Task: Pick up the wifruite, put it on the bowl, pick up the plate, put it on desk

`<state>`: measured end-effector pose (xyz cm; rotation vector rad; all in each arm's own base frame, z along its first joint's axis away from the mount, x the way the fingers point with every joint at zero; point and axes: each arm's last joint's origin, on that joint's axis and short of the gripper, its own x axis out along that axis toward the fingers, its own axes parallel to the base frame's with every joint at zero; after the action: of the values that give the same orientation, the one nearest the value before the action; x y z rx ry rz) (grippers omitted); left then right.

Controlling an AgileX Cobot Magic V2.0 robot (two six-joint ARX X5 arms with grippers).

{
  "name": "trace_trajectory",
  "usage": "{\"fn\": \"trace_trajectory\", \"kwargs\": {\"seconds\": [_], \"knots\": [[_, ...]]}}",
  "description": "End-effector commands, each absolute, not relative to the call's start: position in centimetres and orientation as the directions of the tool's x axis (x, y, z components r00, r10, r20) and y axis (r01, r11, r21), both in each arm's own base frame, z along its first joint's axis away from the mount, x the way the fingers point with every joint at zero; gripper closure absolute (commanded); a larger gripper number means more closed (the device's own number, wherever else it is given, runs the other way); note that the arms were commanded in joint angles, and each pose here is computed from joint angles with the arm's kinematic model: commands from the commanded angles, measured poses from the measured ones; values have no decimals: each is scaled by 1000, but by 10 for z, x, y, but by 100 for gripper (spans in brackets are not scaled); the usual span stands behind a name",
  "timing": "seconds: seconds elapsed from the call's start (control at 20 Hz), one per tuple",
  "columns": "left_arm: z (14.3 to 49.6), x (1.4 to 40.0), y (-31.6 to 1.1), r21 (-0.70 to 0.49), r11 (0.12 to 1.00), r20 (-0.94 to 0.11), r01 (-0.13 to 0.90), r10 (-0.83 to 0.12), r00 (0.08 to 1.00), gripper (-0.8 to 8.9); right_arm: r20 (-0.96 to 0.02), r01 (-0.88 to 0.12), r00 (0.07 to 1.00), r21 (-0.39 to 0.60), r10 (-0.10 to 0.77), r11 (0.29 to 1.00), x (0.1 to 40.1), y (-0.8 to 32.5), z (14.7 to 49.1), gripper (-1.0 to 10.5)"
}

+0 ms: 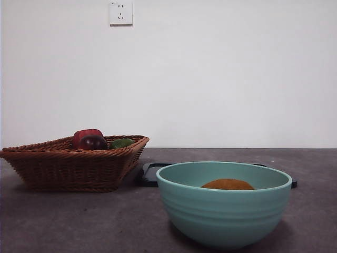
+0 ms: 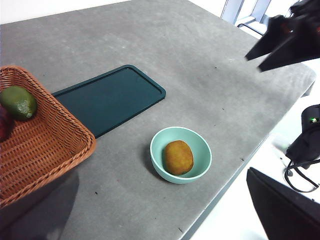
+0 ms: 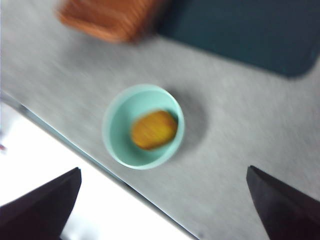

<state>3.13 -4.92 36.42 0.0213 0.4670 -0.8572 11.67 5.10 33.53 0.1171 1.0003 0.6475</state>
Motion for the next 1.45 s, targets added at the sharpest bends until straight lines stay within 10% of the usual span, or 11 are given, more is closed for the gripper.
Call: {"fn": "trace_trajectory", "kwargs": {"seconds": [0.05, 0.55, 1.45], "knots": [[368, 31, -50, -171, 654, -389, 737, -732, 560, 220, -800, -465, 315, 340, 511, 818, 138, 64, 328, 380], [368, 31, -50, -171, 654, -389, 737, -732, 560, 220, -944, -484, 55, 259, 324, 836, 197, 121, 263, 380], [368, 31, -50, -170, 654, -390, 737, -732, 559, 220, -982, -488, -51, 185, 184, 853, 226, 157, 203, 488]]}}
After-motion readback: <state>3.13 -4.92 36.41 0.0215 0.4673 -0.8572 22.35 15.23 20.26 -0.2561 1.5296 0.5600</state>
